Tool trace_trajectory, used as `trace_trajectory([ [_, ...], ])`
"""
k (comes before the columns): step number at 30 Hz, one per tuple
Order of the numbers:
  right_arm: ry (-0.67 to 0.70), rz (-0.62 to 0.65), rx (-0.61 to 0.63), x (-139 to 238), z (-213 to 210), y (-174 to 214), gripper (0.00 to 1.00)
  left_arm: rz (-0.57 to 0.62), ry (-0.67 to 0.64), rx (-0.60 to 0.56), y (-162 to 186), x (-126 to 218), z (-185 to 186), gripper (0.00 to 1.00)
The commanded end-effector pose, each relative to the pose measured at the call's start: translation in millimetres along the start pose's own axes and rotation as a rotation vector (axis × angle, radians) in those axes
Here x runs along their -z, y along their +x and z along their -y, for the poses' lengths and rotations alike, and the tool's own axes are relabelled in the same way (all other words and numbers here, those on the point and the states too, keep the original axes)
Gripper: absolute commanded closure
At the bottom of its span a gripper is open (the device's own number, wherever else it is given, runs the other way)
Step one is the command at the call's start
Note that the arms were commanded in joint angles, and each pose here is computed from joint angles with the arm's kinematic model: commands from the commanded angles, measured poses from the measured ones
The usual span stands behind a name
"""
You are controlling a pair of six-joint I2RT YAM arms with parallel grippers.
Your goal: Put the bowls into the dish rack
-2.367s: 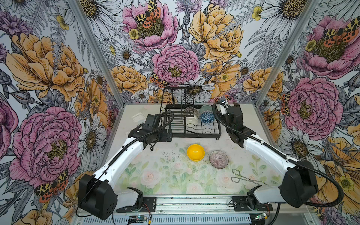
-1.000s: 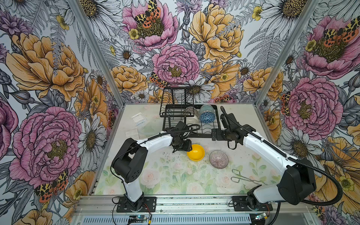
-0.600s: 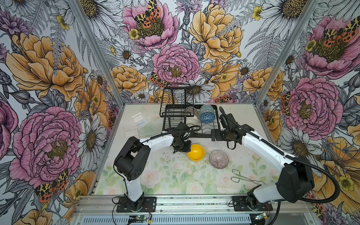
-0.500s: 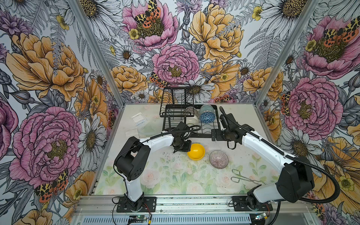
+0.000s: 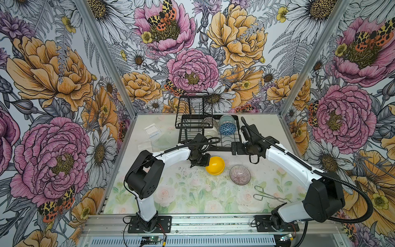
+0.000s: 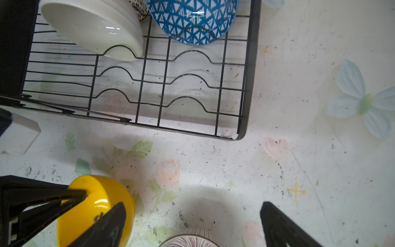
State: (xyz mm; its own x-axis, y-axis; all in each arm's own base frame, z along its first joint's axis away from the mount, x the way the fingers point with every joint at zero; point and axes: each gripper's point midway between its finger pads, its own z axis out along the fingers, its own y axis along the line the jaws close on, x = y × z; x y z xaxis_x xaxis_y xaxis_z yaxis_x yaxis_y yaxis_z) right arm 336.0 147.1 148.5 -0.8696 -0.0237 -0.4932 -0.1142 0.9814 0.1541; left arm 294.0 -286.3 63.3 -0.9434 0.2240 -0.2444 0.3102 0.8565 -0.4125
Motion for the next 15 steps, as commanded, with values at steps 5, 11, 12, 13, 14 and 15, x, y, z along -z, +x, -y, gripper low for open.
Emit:
trace_trajectory([
  [5,-0.055,0.036,0.010,13,-11,-10,0.01,0.154,0.010,-0.057,-35,43,15,1.00],
  [11,-0.155,0.061,0.048,24,-34,-16,0.01,0.180,-0.002,-0.053,-41,49,14,1.00],
  [12,-0.172,0.063,0.060,26,-40,-17,0.01,0.183,-0.003,-0.052,-42,50,14,1.00],
  [13,-0.194,0.065,0.073,28,-46,-17,0.02,0.186,-0.005,-0.054,-43,50,14,1.00],
  [14,-0.219,0.066,0.085,30,-52,-18,0.04,0.186,-0.007,-0.055,-44,50,14,1.00],
  [15,-0.240,0.066,0.093,32,-57,-18,0.06,0.186,-0.006,-0.053,-45,49,14,1.00],
])
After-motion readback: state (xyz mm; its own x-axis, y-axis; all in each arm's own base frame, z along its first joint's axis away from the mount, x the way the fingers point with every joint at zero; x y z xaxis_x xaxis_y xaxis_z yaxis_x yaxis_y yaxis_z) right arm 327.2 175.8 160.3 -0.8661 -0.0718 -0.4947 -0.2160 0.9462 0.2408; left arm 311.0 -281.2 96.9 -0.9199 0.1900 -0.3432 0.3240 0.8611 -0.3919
